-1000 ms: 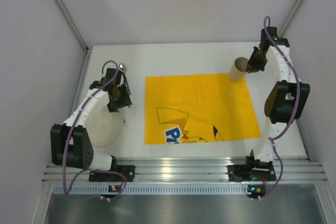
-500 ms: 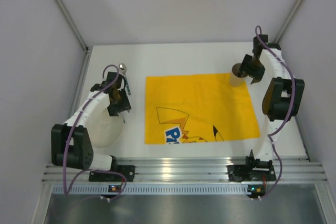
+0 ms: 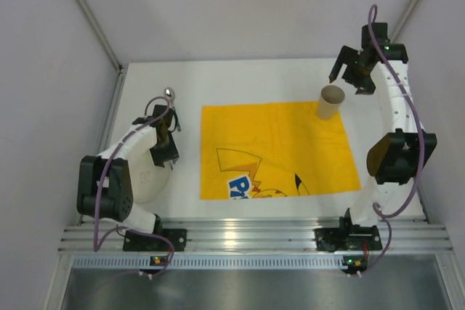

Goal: Set the dinner table for one person

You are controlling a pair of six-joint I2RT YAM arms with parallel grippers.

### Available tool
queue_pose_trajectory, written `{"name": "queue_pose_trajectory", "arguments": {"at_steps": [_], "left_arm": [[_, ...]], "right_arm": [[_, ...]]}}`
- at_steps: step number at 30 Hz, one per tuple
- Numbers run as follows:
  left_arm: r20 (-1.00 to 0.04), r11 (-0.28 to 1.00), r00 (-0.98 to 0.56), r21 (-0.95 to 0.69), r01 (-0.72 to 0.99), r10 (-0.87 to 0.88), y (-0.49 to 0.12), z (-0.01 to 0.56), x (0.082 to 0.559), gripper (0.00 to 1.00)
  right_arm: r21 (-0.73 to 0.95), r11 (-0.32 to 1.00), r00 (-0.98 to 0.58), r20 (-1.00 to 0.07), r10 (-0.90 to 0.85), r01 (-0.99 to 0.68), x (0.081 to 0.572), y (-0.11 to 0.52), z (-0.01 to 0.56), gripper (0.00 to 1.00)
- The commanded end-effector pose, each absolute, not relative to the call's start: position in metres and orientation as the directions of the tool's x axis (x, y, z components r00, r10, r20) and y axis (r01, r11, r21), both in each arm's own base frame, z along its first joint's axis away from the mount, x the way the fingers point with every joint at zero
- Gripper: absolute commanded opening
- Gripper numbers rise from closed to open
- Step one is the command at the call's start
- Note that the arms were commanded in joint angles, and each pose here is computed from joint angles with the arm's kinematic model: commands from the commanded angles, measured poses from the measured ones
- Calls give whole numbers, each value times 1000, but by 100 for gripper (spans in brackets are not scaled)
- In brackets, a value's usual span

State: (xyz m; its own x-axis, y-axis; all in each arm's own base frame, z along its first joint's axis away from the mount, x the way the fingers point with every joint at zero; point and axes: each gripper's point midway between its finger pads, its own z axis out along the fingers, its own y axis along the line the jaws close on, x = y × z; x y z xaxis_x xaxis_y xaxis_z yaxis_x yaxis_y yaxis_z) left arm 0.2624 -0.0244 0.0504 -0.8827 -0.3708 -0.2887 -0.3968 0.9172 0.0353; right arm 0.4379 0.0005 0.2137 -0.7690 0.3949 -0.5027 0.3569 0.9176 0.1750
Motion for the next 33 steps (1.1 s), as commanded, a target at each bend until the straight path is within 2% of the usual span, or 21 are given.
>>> {"name": "queue_pose_trajectory", "arguments": {"at_steps": [1,5,8,10,16,19,20,23,24,28,30,33], "left_arm": [[-307,908,-871,52,-417,-383,-19,38,270,44],[-268,905,-882,73,-419,-387,-18,17,268,37],[-259,906,-886,78,-415,-384,-17,8,269,18],[-268,911,-891,88,-403,-368,-16,11,273,0],[-323,909,-902,206,-362,-286,6,58,290,0],[-367,923,-900,205,-325,-236,1,92,306,0],[-419,937,-886,186,-296,-197,-14,113,322,0],[-440,963,-894,197,-185,-82,-58,136,334,0],[-489,971,-870,168,-169,-66,-75,158,350,0],[-462,996,-886,90,-5,38,-159,152,360,0],[-482,997,-872,43,71,83,-196,157,365,0],[-483,972,-848,41,230,220,-260,153,358,0]], "right_arm": [[192,920,-730,-562,389,342,413,2,263,94],[191,921,-728,-567,386,340,398,2,270,95],[182,922,-727,-570,382,342,392,0,272,95],[177,922,-731,-567,381,343,390,-1,271,95],[168,924,-731,-569,376,345,388,-2,276,95],[167,923,-731,-569,377,347,387,-2,278,95],[165,923,-733,-566,377,348,386,-2,277,95],[165,921,-730,-568,380,352,381,-3,278,95],[162,921,-734,-562,382,355,378,-3,275,95],[149,918,-727,-569,384,368,365,-6,277,95],[137,916,-733,-561,385,376,358,-8,273,96],[118,913,-734,-558,386,391,343,-15,269,97]]}}
